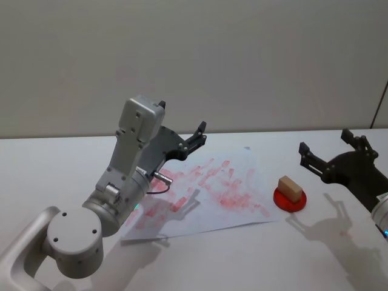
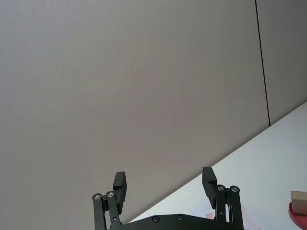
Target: Use the one hand to pick up the stamp and affix it onto the A4 paper.
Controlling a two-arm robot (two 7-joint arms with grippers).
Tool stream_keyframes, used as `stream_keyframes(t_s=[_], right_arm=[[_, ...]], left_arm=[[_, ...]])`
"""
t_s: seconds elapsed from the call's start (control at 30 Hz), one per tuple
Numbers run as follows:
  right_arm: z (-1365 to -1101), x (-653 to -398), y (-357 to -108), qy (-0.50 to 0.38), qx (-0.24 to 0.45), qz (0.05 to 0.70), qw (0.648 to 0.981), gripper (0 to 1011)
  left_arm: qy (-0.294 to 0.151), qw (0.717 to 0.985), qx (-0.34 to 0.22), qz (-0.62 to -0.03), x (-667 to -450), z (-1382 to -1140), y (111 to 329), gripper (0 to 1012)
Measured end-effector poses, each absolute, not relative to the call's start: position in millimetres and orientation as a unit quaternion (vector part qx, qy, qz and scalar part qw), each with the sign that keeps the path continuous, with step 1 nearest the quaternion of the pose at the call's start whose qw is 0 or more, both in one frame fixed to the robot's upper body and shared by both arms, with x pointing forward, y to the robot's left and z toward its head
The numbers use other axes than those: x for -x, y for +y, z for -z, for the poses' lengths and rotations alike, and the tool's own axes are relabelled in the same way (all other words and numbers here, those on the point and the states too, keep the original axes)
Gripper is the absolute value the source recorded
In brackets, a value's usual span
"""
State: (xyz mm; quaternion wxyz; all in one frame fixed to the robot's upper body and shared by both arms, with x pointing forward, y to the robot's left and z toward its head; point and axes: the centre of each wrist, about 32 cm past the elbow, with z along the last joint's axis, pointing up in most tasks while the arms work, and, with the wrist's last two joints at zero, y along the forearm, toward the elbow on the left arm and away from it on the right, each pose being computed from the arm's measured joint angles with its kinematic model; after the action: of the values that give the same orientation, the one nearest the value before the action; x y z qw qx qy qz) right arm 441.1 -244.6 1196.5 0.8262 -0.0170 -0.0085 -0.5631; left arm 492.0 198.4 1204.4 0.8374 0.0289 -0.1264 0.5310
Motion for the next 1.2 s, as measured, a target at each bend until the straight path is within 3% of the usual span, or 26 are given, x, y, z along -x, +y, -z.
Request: stream_keyframes(t_s=[0.63,1.2], right_arm=[[-1192.0,-446.1,-244.1,0.05,0.079,0.568,0.818,1001],[-1181.9,-478.8,-229.6,0.082,0.131,0.53,0.834,1001]], left_arm=[[-0.126,0.837,-0.029,-0.531,-492.0,-1204.4,198.4,1001],[-0.126,0.837,-0.029,-0.531,-492.0,-1204.4,198.4,1001]])
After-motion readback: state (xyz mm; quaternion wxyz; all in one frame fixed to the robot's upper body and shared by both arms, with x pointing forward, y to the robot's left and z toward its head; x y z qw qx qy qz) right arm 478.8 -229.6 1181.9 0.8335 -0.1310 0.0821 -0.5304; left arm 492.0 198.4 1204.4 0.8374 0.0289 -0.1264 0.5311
